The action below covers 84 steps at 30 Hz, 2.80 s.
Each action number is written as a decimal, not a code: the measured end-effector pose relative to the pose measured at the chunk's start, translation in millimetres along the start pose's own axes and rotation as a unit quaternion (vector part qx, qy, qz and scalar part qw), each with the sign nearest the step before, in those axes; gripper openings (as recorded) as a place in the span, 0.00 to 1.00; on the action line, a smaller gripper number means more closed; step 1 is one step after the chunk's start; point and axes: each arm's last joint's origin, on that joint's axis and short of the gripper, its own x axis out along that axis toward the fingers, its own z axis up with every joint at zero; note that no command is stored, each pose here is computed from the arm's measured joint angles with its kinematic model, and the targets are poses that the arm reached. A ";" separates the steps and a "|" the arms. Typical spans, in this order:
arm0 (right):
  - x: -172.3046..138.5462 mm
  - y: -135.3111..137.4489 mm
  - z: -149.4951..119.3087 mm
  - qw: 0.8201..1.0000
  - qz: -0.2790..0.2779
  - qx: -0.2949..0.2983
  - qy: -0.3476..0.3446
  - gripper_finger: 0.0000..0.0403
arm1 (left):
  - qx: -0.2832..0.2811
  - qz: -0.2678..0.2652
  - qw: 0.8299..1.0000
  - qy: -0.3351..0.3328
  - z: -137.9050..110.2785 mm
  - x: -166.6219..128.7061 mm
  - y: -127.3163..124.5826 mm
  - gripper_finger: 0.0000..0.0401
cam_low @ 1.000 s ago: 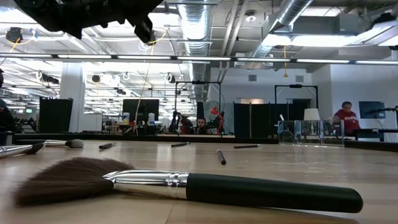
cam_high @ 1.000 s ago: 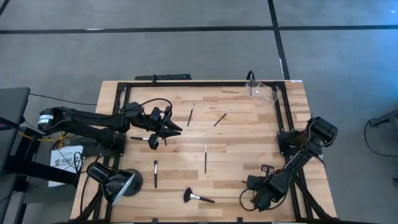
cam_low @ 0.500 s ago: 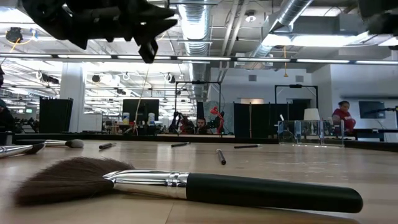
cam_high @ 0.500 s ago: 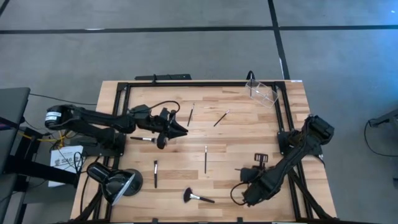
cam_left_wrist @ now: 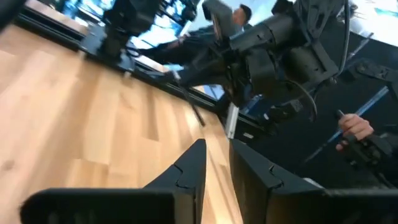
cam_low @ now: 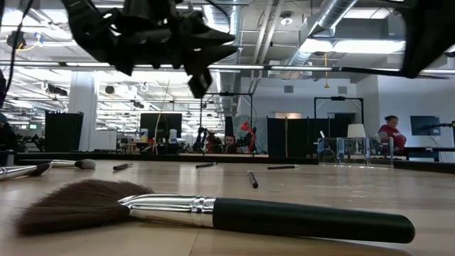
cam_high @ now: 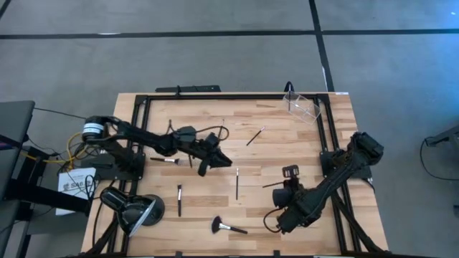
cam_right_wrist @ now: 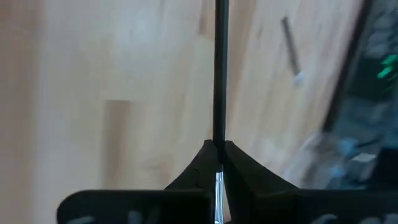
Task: Put items in baskets/containers
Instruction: Put the black eyeshadow brush into the transparent organizer
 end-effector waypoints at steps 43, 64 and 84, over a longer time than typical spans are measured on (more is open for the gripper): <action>37.1 -72.2 67.9 0.950 -0.228 -0.192 -0.099 0.02 | -0.202 -0.025 0.978 0.054 6.0 32.2 25.9 0.46; 17.8 -62.2 66.0 0.947 -0.276 -0.093 -0.136 0.15 | -0.068 0.028 0.996 0.051 -3.2 27.2 33.8 0.04; 24.4 -55.7 -7.6 0.851 -0.101 0.386 -0.342 0.20 | 0.143 0.064 0.972 -0.176 0.3 -16.2 33.9 0.04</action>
